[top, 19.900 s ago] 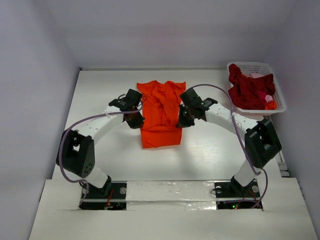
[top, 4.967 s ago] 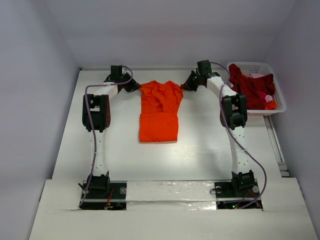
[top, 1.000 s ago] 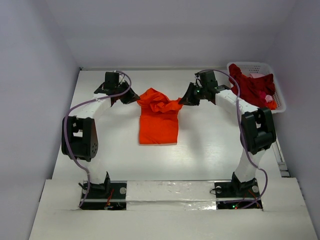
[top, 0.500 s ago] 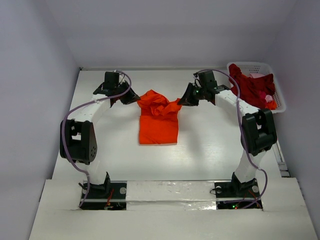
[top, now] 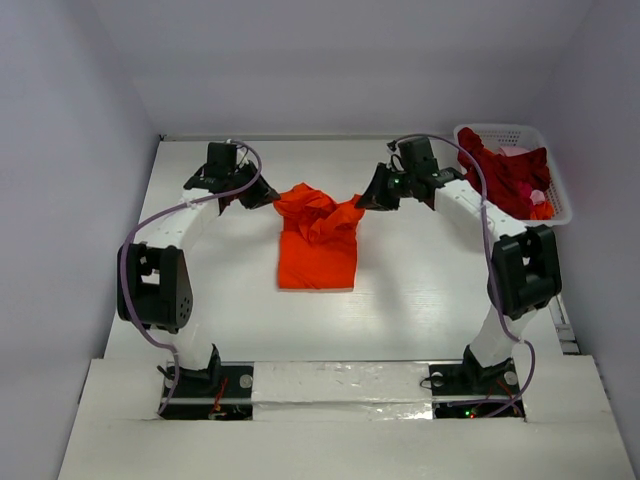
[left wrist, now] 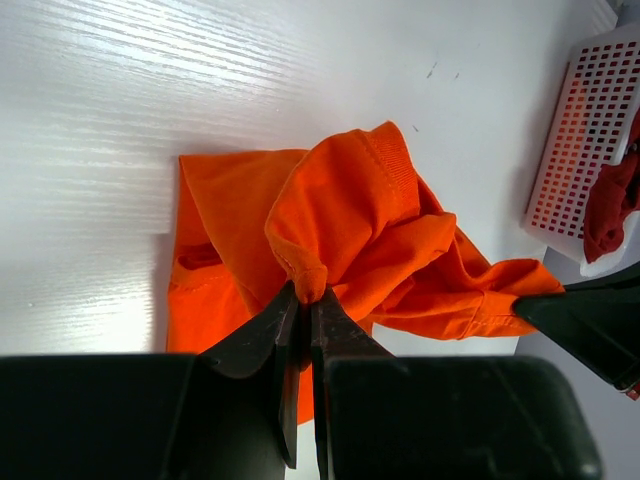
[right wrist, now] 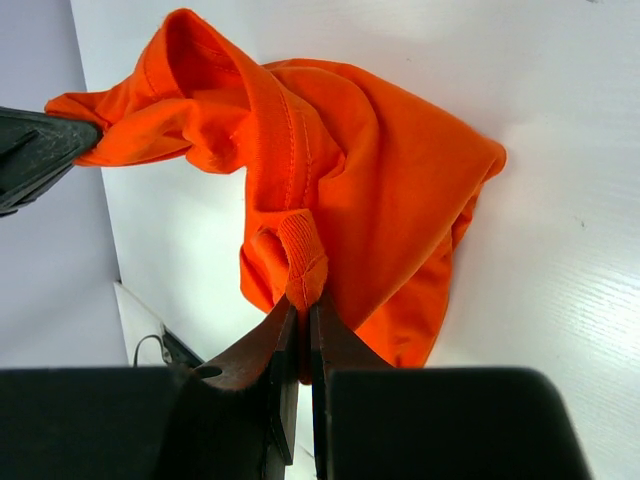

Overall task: Fold and stack the t-shirts
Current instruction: Fold the long partially folded tshirt into a neat square

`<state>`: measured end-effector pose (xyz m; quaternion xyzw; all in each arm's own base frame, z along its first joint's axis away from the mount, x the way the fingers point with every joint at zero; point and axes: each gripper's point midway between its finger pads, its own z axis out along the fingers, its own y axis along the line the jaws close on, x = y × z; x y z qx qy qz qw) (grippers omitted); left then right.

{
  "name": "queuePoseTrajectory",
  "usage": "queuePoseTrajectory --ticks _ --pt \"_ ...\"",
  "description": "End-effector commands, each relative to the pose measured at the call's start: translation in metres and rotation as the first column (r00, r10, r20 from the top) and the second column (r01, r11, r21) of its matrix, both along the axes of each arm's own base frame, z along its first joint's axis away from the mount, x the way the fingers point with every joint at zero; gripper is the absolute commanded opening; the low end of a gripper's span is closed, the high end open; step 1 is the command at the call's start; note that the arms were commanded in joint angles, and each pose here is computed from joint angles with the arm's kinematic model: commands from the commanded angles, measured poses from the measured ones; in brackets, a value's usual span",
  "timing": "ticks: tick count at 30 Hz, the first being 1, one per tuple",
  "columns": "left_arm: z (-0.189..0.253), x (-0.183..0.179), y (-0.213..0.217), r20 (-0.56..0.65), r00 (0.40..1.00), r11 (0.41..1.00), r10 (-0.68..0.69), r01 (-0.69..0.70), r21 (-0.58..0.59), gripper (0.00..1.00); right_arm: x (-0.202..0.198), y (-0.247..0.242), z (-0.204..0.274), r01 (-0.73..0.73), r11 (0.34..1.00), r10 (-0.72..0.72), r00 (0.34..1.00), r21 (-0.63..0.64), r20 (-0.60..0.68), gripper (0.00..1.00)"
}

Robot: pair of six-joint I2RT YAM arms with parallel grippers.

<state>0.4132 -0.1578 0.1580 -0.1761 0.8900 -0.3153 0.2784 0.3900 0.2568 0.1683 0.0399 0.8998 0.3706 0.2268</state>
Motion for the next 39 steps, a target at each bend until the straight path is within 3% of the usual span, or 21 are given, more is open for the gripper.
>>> queuePoseTrajectory --ticks 1,39 --pt "0.046 0.002 -0.004 0.101 0.995 1.000 -0.014 0.016 -0.022 0.02 -0.006 0.008 0.041 -0.045 0.999 0.043 0.995 0.019 0.094 0.00" --pt "0.076 -0.045 0.004 0.123 0.992 0.999 -0.007 0.012 -0.035 0.03 -0.077 0.004 0.038 -0.117 0.991 0.122 0.988 -0.058 0.096 0.00"
